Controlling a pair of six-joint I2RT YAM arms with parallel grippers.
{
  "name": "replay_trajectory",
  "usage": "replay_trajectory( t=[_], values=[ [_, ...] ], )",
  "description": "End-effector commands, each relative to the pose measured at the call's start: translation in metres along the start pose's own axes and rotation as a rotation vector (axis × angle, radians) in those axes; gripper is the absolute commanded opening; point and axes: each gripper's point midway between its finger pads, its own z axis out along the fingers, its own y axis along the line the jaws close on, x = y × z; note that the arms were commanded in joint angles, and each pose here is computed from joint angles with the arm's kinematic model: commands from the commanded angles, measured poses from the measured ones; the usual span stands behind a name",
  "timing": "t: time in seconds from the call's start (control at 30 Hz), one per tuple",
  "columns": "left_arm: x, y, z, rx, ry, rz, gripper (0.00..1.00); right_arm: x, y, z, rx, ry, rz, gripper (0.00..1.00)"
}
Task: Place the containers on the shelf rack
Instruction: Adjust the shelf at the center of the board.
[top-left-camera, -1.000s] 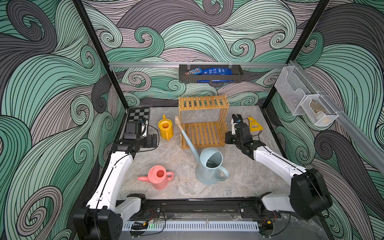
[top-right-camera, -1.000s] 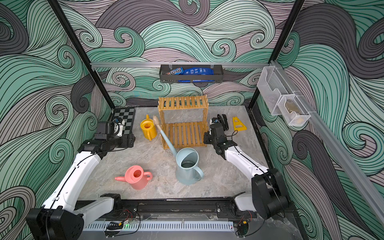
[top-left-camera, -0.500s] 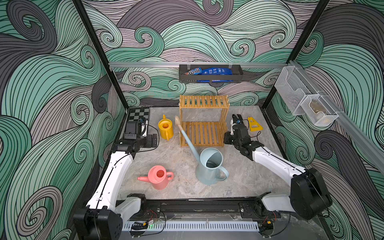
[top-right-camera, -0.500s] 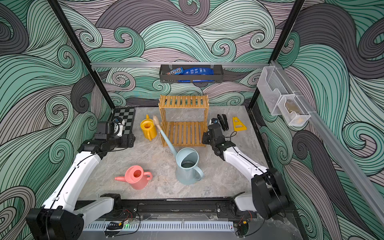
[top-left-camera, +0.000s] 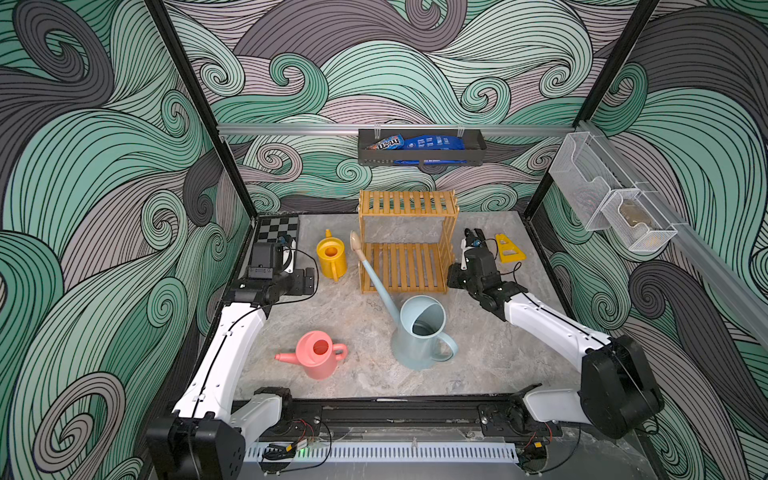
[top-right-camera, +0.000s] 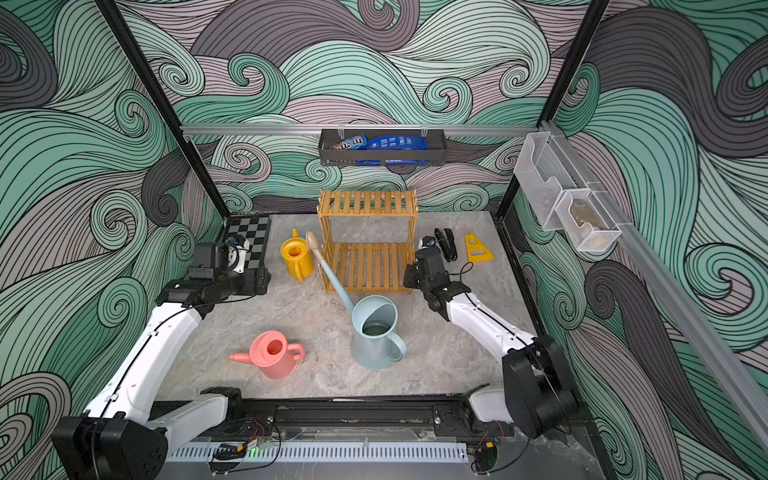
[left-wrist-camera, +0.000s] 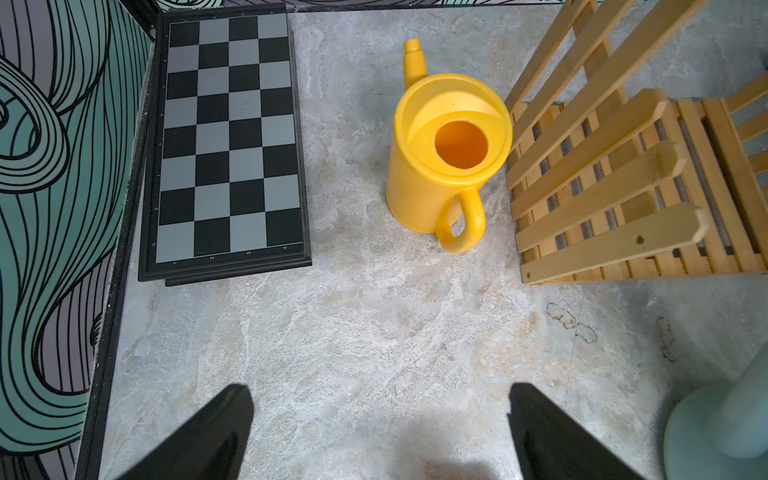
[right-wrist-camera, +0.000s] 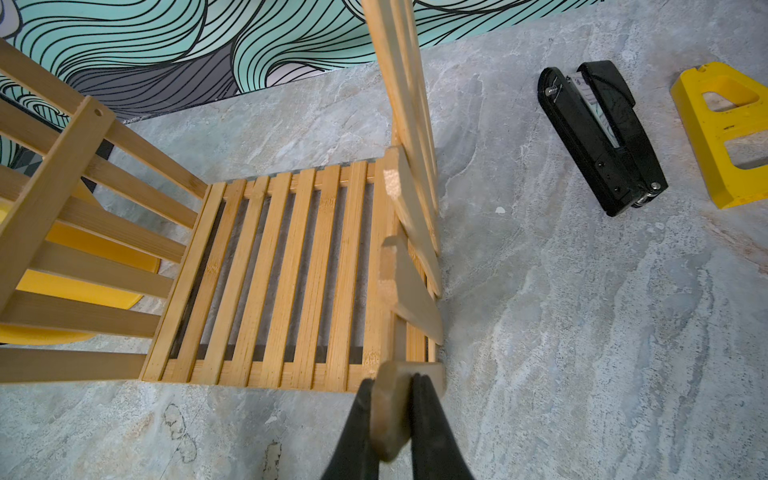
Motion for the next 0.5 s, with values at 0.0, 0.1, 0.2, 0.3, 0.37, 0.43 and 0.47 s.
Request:
replay_trajectory(
  t=[0.0,0.1,0.2,0.3,0.37,0.43,0.47],
  values=[
    [-0.011,-0.003,-0.012,0.009,-0.034,0.001,0.99,-0.018,0.021,-0.007,-0.082,-0.026,0.045,0.14],
    [-0.011,-0.003,-0.01,0.006,-0.041,-0.001,0.99,-0.022,0.025,-0.013,-0.105,-0.034,0.03,0.29],
    [-0.011,-0.005,-0.014,0.018,-0.029,0.001,0.99,-0.029,0.028,-0.023,-0.122,-0.053,0.02,0.39],
    [-0.013,-0.005,-0.015,0.016,-0.036,0.009,0.99,-0.037,0.032,-0.036,-0.143,-0.075,0.0,0.45],
    [-0.012,-0.006,-0.014,0.024,-0.035,0.011,0.99,-0.039,0.032,-0.043,-0.153,-0.092,-0.013,0.49],
    [-0.012,-0.007,-0.016,0.03,-0.03,0.016,0.99,-0.04,0.032,-0.052,-0.164,-0.106,-0.021,0.54],
    [-0.012,-0.008,-0.017,0.032,-0.025,0.021,0.99,-0.04,0.032,-0.058,-0.172,-0.107,-0.029,0.58]
  ],
)
